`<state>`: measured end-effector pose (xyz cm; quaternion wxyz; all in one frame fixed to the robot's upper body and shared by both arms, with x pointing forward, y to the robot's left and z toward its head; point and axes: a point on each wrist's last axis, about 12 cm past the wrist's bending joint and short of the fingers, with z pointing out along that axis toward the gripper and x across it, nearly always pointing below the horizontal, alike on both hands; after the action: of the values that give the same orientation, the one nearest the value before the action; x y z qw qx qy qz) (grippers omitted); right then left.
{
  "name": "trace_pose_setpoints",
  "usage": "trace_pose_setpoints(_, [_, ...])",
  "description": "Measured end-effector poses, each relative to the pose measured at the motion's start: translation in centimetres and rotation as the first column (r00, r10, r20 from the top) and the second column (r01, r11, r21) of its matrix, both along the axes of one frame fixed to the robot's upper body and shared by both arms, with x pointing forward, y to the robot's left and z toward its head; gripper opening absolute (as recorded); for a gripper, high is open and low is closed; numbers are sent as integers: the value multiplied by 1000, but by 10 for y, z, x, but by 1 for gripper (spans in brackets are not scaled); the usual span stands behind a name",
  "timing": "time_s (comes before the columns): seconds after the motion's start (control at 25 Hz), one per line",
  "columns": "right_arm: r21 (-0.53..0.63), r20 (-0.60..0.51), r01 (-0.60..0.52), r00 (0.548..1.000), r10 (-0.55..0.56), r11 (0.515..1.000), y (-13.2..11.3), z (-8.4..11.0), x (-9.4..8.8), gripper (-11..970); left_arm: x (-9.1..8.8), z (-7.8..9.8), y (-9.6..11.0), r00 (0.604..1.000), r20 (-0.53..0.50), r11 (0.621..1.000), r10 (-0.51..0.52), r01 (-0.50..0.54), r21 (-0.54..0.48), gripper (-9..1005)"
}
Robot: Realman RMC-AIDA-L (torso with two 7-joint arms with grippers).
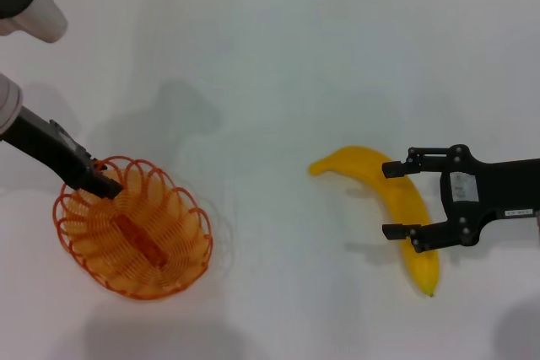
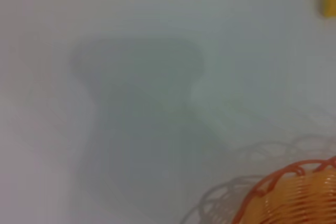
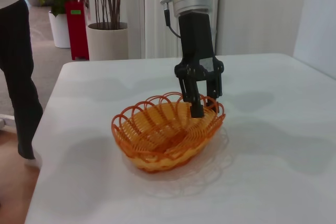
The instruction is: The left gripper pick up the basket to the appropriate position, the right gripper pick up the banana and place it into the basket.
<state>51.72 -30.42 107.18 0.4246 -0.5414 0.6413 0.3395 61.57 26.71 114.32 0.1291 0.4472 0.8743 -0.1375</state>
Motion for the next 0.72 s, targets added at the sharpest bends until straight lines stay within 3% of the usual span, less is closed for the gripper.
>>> trace_pose_setpoints(0.04, [0, 0, 0, 1000, 0, 1000, 0, 0, 0, 826, 0, 0, -1, 1000, -3, 1000, -5, 5, 2, 482])
trace_pose_setpoints(0.6, [0, 1, -1, 1000, 1, 1000, 0, 0, 0, 825, 0, 0, -1, 1000, -11, 1000, 10, -10, 0, 412])
trace_pose_setpoints(0.72, [0, 1, -2, 1000, 2, 1000, 0, 0, 1, 825, 0, 0, -1, 1000, -11, 1000, 13, -13, 1, 291])
